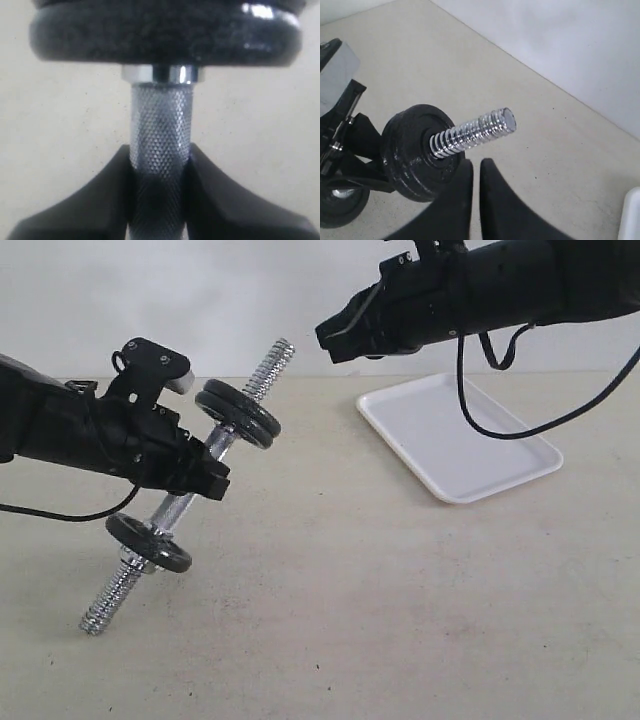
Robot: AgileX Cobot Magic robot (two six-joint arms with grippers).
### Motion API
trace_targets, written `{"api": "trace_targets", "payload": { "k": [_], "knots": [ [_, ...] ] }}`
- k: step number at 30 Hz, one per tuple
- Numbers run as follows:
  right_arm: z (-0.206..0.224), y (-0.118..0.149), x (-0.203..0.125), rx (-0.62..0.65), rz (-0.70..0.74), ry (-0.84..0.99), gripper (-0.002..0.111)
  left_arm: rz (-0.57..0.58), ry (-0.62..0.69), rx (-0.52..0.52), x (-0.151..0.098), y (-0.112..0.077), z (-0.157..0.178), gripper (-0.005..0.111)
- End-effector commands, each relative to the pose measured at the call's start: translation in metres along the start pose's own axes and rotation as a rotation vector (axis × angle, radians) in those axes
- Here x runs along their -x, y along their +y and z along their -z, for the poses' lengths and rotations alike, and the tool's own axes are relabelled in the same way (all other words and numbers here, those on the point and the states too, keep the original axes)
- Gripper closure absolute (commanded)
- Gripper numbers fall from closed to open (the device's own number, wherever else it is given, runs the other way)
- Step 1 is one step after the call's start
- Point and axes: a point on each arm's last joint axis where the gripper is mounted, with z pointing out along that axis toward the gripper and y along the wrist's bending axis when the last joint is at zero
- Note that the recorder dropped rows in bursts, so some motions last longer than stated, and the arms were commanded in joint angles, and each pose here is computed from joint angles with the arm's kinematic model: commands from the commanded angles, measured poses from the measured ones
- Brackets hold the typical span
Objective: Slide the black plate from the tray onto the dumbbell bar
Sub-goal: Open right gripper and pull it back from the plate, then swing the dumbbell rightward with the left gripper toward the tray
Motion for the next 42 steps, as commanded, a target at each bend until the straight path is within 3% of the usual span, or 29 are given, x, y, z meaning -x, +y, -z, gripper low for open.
{"api": "trace_targets", "payload": {
  "k": [1, 6, 18, 23, 31, 42],
  "knots": [
    [0.005, 0.000, 0.006, -0.016, -0.096, -0.019, 0.107, 0.276, -0.139, -0.015, 0.033, -0.002, 0.023, 0.102],
    [0.005, 0.001, -0.001, -0.020, -0.190, 0.057, 0.107, 0.388, -0.138, -0.022, 0.033, -0.002, 0.023, 0.102],
    [0.018, 0.002, -0.043, -0.068, -0.232, 0.555, 0.107, 0.729, -0.196, -0.071, 0.042, -0.002, 0.025, 0.102],
    [0.021, 0.006, -0.047, -0.039, -0.262, 0.607, 0.107, 0.854, -0.229, -0.086, 0.045, 0.000, 0.025, 0.102],
    [0.025, 0.012, -0.050, 0.011, -0.291, 0.665, 0.107, 0.893, -0.189, -0.074, 0.040, 0.005, 0.004, 0.102],
    [0.033, 0.015, -0.043, 0.010, -0.277, 0.653, 0.109, 1.019, -0.199, -0.108, 0.060, 0.017, -0.032, 0.102]
  ]
}}
